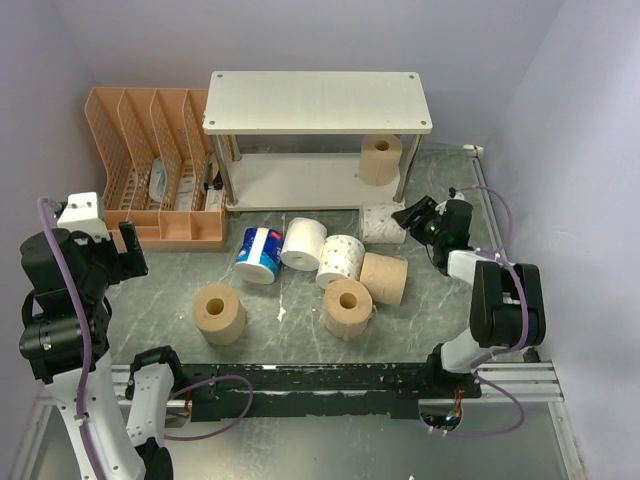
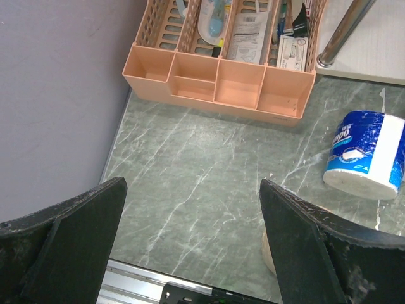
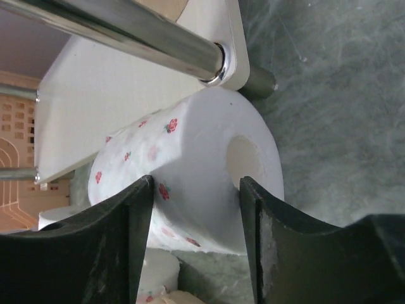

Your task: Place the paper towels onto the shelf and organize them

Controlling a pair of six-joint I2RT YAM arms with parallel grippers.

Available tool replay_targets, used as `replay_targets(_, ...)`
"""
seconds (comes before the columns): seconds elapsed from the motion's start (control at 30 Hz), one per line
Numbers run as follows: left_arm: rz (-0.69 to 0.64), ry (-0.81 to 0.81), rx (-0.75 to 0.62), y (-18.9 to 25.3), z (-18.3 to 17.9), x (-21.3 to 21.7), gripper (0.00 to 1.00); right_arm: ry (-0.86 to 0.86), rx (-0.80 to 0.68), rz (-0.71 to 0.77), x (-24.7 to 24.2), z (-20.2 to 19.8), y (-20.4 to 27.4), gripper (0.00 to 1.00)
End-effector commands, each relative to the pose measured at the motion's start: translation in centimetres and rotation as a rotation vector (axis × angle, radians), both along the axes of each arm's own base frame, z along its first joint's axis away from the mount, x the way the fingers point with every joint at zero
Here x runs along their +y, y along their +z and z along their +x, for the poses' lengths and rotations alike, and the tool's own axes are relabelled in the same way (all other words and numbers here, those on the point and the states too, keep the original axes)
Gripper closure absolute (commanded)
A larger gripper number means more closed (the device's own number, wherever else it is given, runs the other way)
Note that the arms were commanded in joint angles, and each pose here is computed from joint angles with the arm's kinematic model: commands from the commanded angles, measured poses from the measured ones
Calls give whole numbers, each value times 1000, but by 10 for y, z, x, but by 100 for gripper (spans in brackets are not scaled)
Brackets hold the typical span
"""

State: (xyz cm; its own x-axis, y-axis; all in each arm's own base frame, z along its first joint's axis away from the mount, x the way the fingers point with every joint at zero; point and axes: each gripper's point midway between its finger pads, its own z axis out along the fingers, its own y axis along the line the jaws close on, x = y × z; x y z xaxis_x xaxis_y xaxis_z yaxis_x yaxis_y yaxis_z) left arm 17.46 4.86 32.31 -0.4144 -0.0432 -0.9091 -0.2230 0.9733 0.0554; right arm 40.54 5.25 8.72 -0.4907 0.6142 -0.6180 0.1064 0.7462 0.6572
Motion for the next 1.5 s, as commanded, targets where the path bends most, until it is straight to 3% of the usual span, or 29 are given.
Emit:
replay_targets(0.0,10,14,-31,11,-6,0,2,93,-41,121,22,4,-1,55)
replay_targets(0.1,10,19,-29,11,-6,1,2,140,-43,168,31,4,-6,81)
replay_targets(0.13,10,21,-27,11,-5,2,2,151,-41,178,33,4,-9,96)
replay_targets(0.17,9,21,-25,10,-5,2,2,161,-37,186,34,3,-10,100)
replay_targets(0.33,6,20,-15,8,-3,2,2,156,-80,126,28,-3,13,100)
replay_targets(0.63,3,10,-7,7,-1,2,2,46,-334,-339,5,-44,183,100)
replay_targets(0.93,1,-7,-14,8,-1,-2,2,106,-600,-716,2,-68,353,100)
replay_targets(1.1,-9,-15,-8,5,2,-3,2,20,-627,-876,-19,-57,415,100)
replay_targets(1.23,-28,15,-23,4,3,-1,2,-20,-557,-970,-22,-29,437,100)
replay_targets(1.47,-71,19,-42,1,5,-4,2,-37,-563,-1189,47,20,461,100)
